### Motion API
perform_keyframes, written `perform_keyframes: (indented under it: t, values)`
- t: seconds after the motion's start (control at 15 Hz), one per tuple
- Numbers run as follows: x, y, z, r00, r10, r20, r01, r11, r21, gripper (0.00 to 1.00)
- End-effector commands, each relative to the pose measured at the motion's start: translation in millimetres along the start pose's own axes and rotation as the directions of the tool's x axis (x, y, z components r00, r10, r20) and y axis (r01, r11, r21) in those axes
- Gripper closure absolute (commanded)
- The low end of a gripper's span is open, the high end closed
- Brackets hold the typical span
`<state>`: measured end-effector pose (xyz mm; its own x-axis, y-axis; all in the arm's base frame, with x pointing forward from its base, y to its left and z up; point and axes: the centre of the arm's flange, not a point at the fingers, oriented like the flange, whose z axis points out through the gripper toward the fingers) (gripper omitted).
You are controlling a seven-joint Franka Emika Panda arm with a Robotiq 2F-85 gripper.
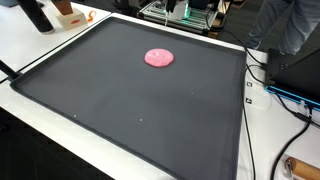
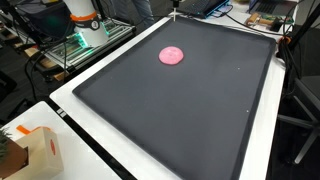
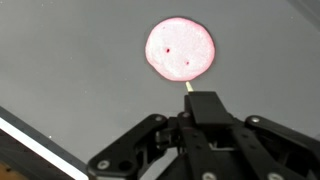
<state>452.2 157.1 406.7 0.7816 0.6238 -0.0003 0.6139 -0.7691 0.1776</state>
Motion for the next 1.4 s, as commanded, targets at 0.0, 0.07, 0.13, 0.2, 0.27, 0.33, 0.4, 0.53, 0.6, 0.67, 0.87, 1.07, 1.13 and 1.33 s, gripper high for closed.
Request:
perform_keyframes:
  t: [0.0,0.07,0.13,0.2,0.27,0.33,0.4,0.53,0.6,0.67,0.87,1.07,1.13,1.33]
  values:
    - [1,-1,-2,1.000,0.009,-0.003,-0.009,1.000,-0.001,0.97]
    - [2,-1,-3,1.000,0.009,-0.005,-0.009,1.000,-0.003,0.88]
    - [2,-1,-3,1.000,0.009,-0.006,-0.009,1.000,-0.003,0.88]
    - [2,-1,-3,1.000,0.009,-0.005,-0.009,1.000,-0.002,0.88]
    - [2,-1,-3,1.000,0.009,-0.005,-0.009,1.000,-0.002,0.88]
    - [2,-1,-3,1.000,0.009,-0.004,-0.009,1.000,-0.002,0.88]
    - [2,-1,-3,1.000,0.009,-0.004,-0.009,1.000,-0.002,0.88]
    - [2,-1,-3,1.000,0.009,-0.004,-0.009,1.000,-0.002,0.88]
    - [2,-1,-3,1.000,0.009,-0.004,-0.009,1.000,-0.002,0.88]
    - [2,-1,-3,1.000,0.009,-0.004,-0.009,1.000,-0.002,0.88]
    - [2,-1,-3,1.000,0.009,-0.004,-0.009,1.000,-0.002,0.97]
    - [5,29,2,0.996,0.092,0.014,-0.092,0.994,0.052,0.97]
    - [4,43,5,0.992,0.124,0.018,-0.125,0.987,0.097,0.97]
    - [-2,82,19,0.981,0.195,0.021,-0.195,0.955,0.223,0.97]
